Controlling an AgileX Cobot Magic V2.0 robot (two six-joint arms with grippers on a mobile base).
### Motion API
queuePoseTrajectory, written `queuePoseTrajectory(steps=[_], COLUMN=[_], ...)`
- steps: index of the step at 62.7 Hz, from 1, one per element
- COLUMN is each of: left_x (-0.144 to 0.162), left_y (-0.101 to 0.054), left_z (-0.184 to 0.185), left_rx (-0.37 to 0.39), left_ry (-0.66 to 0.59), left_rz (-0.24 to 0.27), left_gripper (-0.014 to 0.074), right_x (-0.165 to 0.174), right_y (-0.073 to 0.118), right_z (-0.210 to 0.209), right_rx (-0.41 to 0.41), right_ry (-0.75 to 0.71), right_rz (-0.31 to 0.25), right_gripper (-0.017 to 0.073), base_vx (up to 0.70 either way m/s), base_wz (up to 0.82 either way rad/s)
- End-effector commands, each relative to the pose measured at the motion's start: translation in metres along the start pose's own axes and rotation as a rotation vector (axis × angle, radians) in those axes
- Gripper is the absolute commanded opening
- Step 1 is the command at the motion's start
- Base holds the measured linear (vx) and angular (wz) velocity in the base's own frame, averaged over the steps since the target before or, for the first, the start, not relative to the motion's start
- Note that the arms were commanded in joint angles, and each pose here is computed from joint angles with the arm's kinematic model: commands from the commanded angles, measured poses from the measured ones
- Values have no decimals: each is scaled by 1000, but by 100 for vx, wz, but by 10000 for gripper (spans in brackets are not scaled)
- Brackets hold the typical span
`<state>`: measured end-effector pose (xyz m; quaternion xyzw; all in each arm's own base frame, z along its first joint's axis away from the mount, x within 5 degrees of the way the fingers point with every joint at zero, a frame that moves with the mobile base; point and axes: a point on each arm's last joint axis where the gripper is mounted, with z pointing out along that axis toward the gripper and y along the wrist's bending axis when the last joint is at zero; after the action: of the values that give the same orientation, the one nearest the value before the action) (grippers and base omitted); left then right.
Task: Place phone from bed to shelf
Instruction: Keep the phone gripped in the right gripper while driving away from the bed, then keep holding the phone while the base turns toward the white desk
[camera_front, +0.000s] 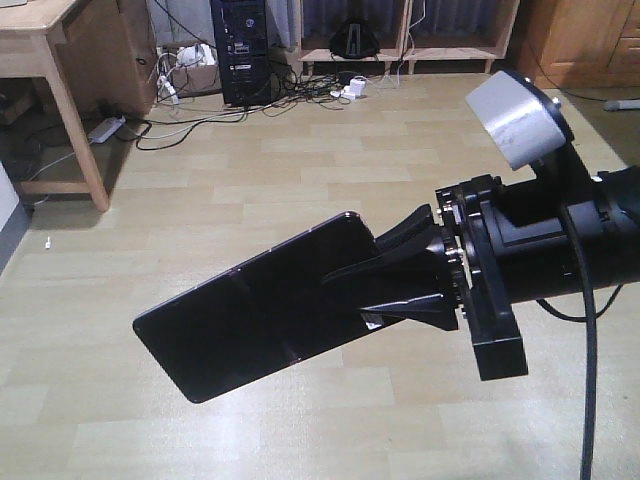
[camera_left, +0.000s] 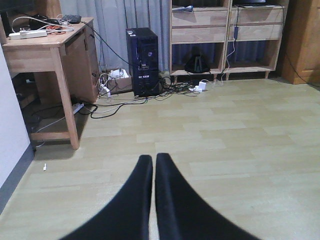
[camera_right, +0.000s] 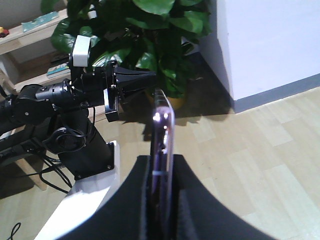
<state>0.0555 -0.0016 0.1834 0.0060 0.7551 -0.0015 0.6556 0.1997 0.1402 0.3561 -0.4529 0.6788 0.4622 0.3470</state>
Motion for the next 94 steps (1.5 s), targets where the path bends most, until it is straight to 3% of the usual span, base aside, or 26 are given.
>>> queuePoseTrajectory(steps=[1, 94], left_x=[-7, -7], left_y=[1, 1], left_z=[-1, -1], left_rx=[-7, -7], left_ry=[-82, -82], left_rz=[-9, -9], left_gripper=[1, 1], right_x=[-15, -15], right_y=[18, 18], right_z=[-7, -7], right_rx=[-94, -94], right_ry=[-81, -81], right_rz=[-21, -21], right_gripper=[-1, -1], base_vx=[32, 29], base_wz=[1, 1])
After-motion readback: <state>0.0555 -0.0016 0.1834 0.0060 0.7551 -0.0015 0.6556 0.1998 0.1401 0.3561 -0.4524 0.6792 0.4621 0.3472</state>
